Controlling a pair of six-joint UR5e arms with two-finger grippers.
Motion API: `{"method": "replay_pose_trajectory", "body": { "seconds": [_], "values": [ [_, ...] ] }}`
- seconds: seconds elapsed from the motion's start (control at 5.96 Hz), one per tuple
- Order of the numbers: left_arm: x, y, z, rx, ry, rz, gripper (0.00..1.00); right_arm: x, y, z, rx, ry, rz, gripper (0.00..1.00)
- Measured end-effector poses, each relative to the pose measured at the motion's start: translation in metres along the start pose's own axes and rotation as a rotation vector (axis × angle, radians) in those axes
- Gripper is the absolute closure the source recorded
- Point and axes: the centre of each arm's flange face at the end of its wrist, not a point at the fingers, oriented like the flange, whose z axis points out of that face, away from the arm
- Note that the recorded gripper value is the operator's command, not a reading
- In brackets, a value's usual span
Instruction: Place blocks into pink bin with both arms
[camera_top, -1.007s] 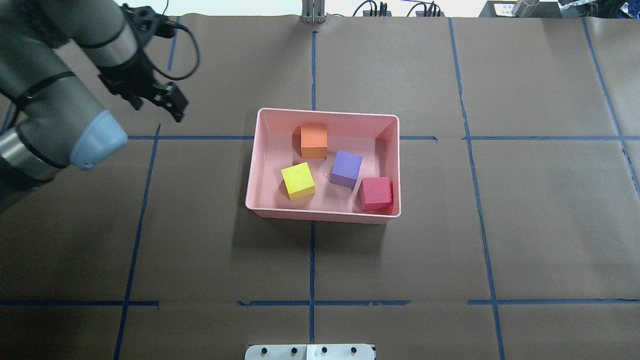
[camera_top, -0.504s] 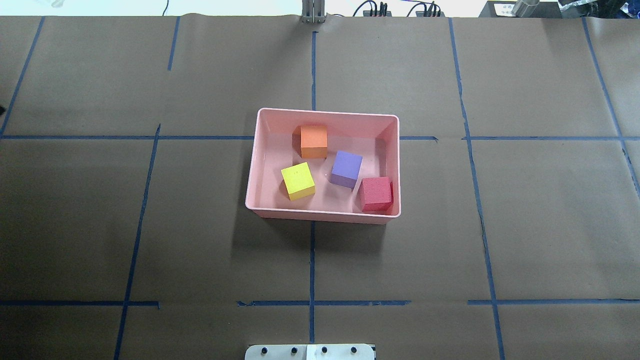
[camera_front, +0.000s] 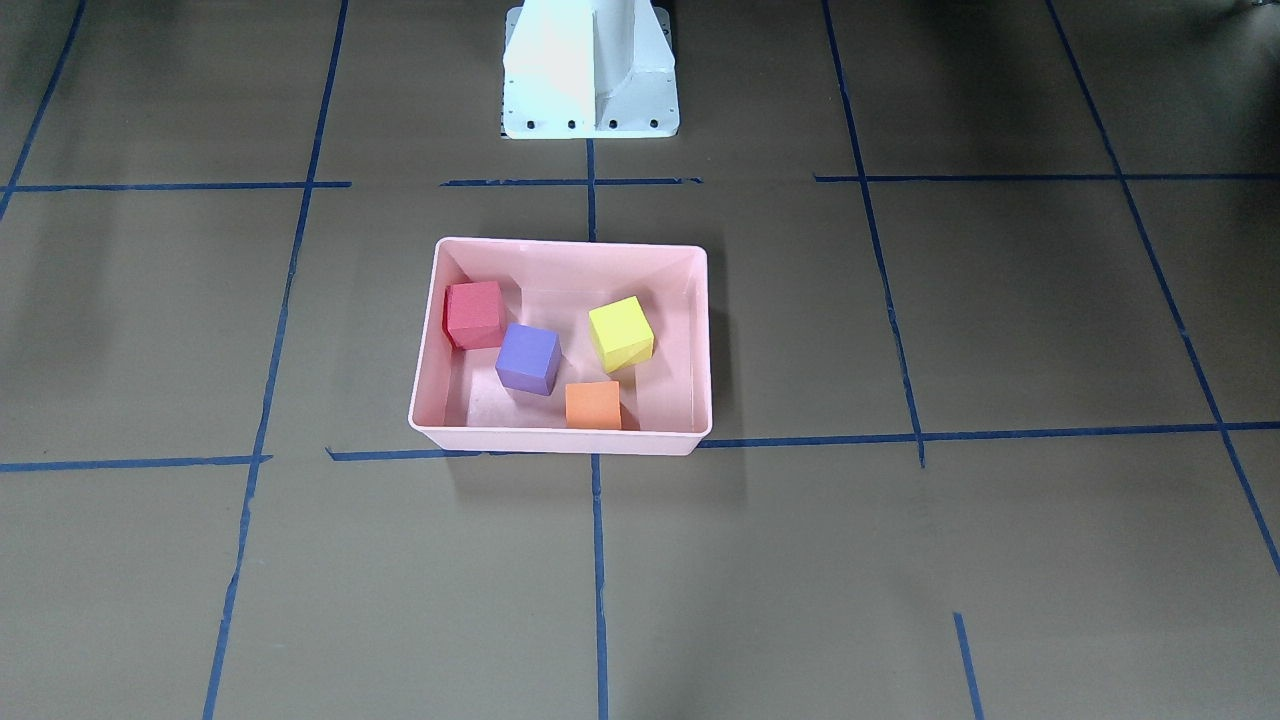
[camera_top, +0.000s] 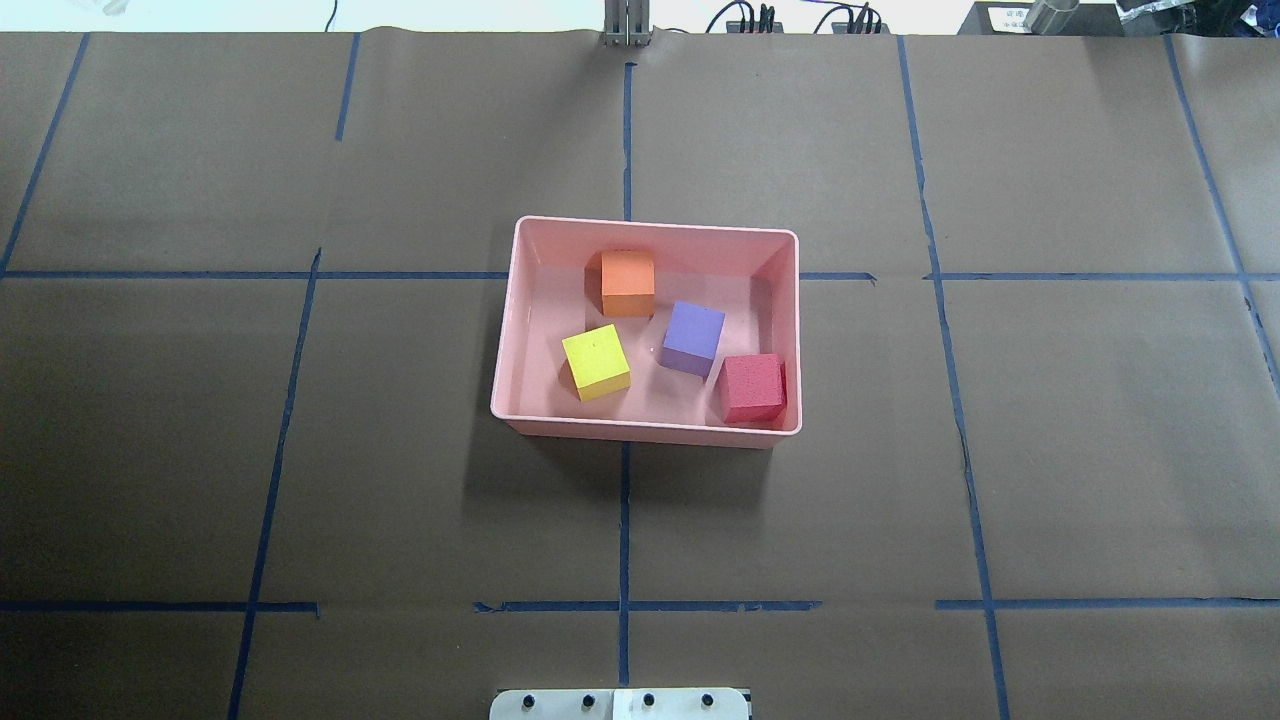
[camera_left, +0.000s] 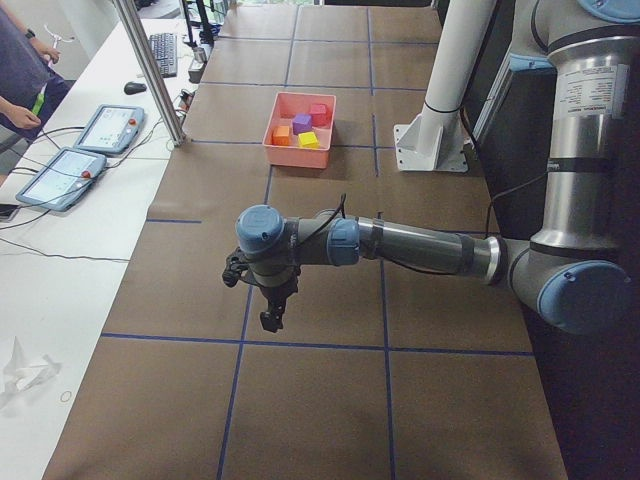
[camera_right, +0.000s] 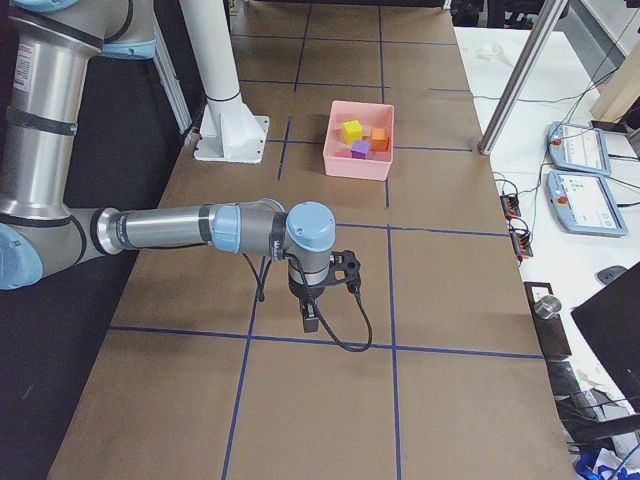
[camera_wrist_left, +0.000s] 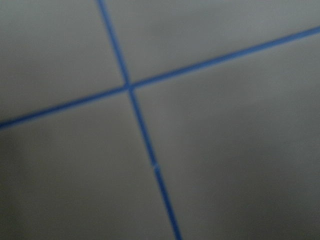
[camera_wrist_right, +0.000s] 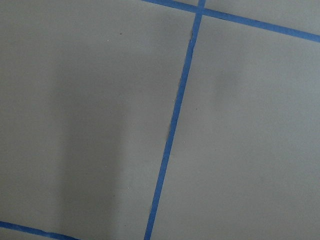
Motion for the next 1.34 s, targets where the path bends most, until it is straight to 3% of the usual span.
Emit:
{"method": "replay_pose_trajectory", "body": {
  "seconds": [0.34,1.34],
  "values": [
    [-0.014,0.028,0.005,-0.008,0.0,-0.045,0.0,-0.001,-0.002,-0.002,0.004,0.001,-0.003,0.0],
    [-0.02,0.036,0.012,-0.024,0.003,-0.062,0.0,-0.001,-0.005,-0.003,0.02,0.002,-0.016,0.0]
  ]
}}
